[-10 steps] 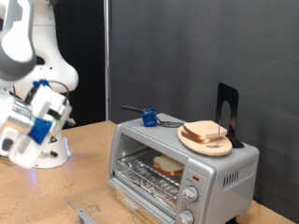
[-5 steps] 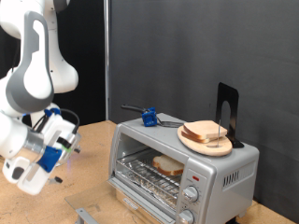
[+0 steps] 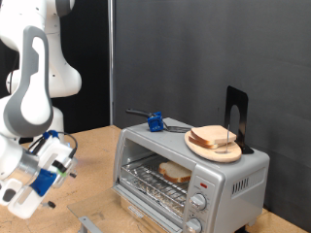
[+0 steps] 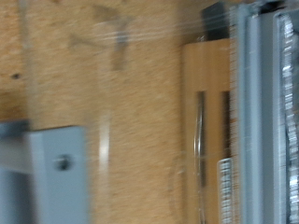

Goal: Make a piece of toast with the oven

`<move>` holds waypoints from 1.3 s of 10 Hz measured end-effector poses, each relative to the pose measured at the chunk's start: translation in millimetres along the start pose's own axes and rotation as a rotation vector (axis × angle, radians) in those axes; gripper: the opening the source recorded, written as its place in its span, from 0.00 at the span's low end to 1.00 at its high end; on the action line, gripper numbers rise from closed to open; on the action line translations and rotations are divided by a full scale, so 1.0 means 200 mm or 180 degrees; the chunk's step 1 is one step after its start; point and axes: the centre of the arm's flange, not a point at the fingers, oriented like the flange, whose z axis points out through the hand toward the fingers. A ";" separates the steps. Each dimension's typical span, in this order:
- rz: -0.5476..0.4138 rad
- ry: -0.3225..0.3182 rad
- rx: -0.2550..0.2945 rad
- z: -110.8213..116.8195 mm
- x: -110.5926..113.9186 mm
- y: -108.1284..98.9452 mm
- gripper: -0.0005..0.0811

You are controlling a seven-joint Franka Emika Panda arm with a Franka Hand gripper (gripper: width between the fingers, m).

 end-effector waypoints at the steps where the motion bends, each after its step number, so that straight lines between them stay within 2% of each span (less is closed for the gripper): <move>1: 0.0038 0.0040 0.0018 0.02 0.03 0.03 1.00; 3: 0.0066 -0.0014 0.0035 0.11 0.07 0.06 1.00; 5: 0.0027 -0.0160 0.0005 0.23 0.08 0.03 1.00; 9: -0.0076 -0.0456 -0.0102 0.48 -0.01 -0.05 1.00; 11: -0.0155 -0.0491 -0.0049 0.47 -0.05 -0.08 1.00; 13: -0.0265 -0.0578 0.0153 0.38 -0.11 -0.12 1.00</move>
